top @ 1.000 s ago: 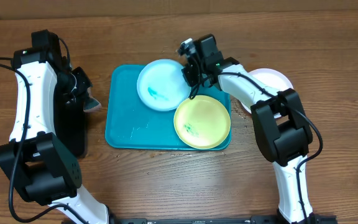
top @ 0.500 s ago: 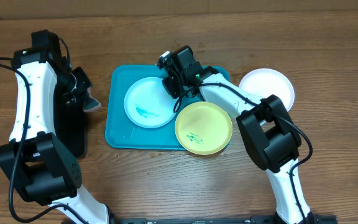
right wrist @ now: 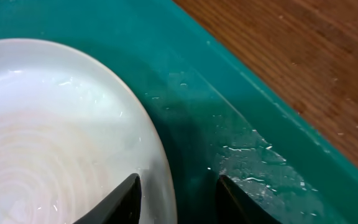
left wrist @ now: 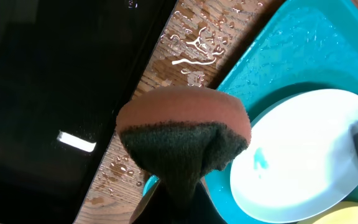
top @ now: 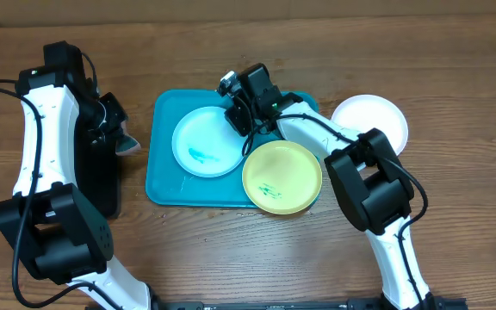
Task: Clean dirty plates on tray and stack at the side
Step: 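Scrub the light blue plate with the sponge in the left gripper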
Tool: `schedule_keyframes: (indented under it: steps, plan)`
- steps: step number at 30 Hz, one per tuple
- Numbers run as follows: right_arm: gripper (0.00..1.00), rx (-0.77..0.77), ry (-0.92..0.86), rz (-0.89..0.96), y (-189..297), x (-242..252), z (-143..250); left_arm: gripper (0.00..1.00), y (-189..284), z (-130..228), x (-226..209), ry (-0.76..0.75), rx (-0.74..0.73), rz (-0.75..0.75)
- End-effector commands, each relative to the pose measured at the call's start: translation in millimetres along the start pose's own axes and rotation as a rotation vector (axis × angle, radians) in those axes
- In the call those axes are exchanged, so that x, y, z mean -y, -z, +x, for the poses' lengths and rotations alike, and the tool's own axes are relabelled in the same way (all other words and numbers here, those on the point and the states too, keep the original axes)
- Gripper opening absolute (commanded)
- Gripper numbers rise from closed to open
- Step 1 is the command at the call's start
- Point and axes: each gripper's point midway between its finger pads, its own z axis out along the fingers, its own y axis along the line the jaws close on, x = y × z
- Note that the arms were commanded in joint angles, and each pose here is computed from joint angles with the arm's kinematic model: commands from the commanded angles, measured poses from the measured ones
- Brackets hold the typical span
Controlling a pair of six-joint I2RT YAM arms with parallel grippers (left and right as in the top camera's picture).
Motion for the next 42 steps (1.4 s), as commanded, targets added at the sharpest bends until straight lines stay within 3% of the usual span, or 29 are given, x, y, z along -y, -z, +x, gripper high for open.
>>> schedule_keyframes:
  steps: [1, 3, 8, 19, 23, 31, 32, 35, 38, 39, 41, 42]
  plan:
    - [0.4, -0.015, 0.004, -0.026, -12, -5, 6, 0.04, 10, 4, 6, -0.03, 0.009, 0.038]
    - [0.33, -0.028, -0.003, -0.028, -13, -6, 10, 0.04, 10, 4, 6, -0.03, 0.008, 0.039]
    - [0.04, -0.024, -0.096, -0.027, -12, -6, 7, 0.04, 9, 7, 12, -0.042, 0.0, 0.052]
    - [0.04, -0.052, -0.47, 0.056, 32, -2, -15, 0.04, 3, 28, 65, -0.208, -0.016, 0.113]
    - [0.04, -0.1, -0.608, 0.07, 40, -4, -5, 0.04, -7, 38, 90, -0.268, -0.024, 0.121]
    - [0.04, -0.181, -0.609, 0.079, 40, -18, 13, 0.04, -40, 55, 133, -0.326, -0.045, 0.126]
    - [0.06, -0.182, -0.608, 0.076, 40, -19, 13, 0.04, -45, 58, 136, -0.332, -0.053, 0.124]
    - [0.28, -0.167, -0.603, 0.074, 40, -17, 10, 0.04, -58, 66, 143, -0.347, -0.081, 0.115]
    - [0.32, -0.148, -0.61, 0.076, 40, -11, 6, 0.04, -72, 73, 148, -0.358, -0.107, 0.102]
    - [0.39, -0.144, -0.613, 0.077, 40, -9, 6, 0.04, -77, 75, 148, -0.36, -0.117, 0.097]
    - [0.62, -0.144, -0.613, 0.08, 40, -8, 6, 0.04, -87, 79, 150, -0.351, -0.135, 0.087]
    - [0.64, -0.142, -0.609, 0.091, 40, -6, 6, 0.04, -92, 80, 151, -0.348, -0.142, 0.082]
